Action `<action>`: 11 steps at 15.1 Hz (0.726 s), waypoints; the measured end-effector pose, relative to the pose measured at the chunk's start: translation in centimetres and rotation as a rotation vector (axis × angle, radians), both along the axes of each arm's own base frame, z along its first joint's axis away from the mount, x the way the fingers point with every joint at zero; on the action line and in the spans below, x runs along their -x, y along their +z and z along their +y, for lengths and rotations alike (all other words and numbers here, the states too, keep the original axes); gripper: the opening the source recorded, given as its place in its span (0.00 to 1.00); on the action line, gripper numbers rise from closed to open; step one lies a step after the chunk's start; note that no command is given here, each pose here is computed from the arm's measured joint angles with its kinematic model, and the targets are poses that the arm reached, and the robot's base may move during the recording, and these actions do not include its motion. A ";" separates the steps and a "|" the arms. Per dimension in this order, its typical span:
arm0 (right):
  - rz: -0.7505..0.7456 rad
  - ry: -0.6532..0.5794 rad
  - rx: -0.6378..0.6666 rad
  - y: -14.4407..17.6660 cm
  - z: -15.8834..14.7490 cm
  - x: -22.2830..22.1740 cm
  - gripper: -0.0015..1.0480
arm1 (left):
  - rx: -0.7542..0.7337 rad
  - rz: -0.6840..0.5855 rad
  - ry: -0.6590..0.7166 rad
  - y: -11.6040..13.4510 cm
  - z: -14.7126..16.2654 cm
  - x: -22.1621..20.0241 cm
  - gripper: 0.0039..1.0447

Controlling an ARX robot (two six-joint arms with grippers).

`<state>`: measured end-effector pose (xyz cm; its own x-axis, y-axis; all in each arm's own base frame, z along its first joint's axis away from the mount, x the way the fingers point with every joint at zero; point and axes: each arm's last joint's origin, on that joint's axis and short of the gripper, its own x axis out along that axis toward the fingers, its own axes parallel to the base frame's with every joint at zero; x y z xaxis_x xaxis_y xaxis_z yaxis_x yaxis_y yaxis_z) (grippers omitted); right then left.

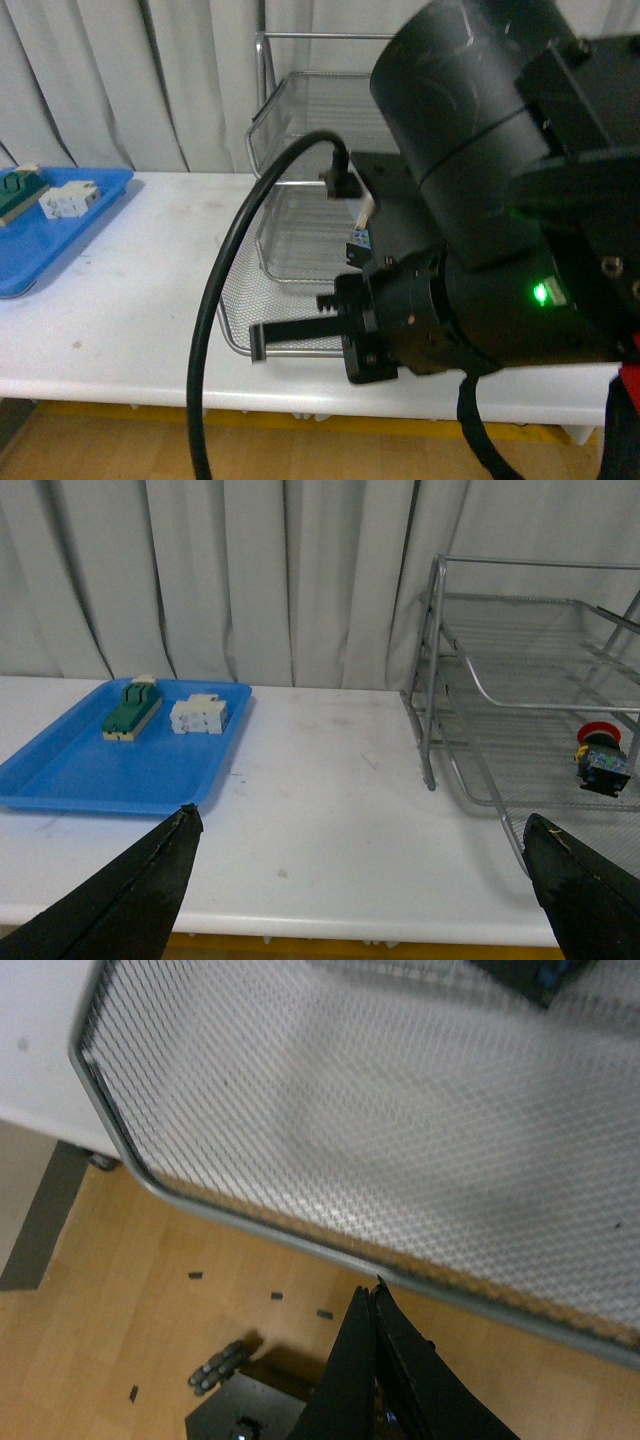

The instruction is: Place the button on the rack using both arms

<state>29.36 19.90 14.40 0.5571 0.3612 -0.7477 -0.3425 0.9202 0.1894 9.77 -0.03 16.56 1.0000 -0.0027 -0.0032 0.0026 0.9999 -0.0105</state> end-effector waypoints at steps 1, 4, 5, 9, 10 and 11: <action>0.021 0.007 0.008 -0.7 -0.1 0.5 0.02 | 0.000 0.000 0.000 0.0 0.0 0.0 0.94; 0.064 0.010 0.022 -2.7 -0.4 1.4 0.02 | 0.000 0.000 0.000 0.0 0.0 0.0 0.94; 0.073 0.007 0.029 -3.3 -0.4 1.3 0.02 | 0.000 0.000 0.000 0.0 0.0 0.0 0.94; 0.078 -0.031 0.033 -3.9 -0.9 -0.1 0.02 | 0.000 0.000 0.000 0.0 0.0 0.0 0.94; 0.077 -0.041 0.035 -3.9 -1.0 -0.5 0.02 | 0.000 0.000 0.000 0.0 0.0 0.0 0.94; 0.083 -0.042 0.041 -4.1 -0.9 -0.5 0.02 | 0.000 0.000 0.000 0.0 0.0 0.0 0.94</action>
<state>29.89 18.97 10.30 0.5069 0.3069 -0.8055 -0.2880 0.9411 0.1773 9.77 -0.03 16.56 1.0000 -0.0027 -0.0032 0.0026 0.9999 -0.0105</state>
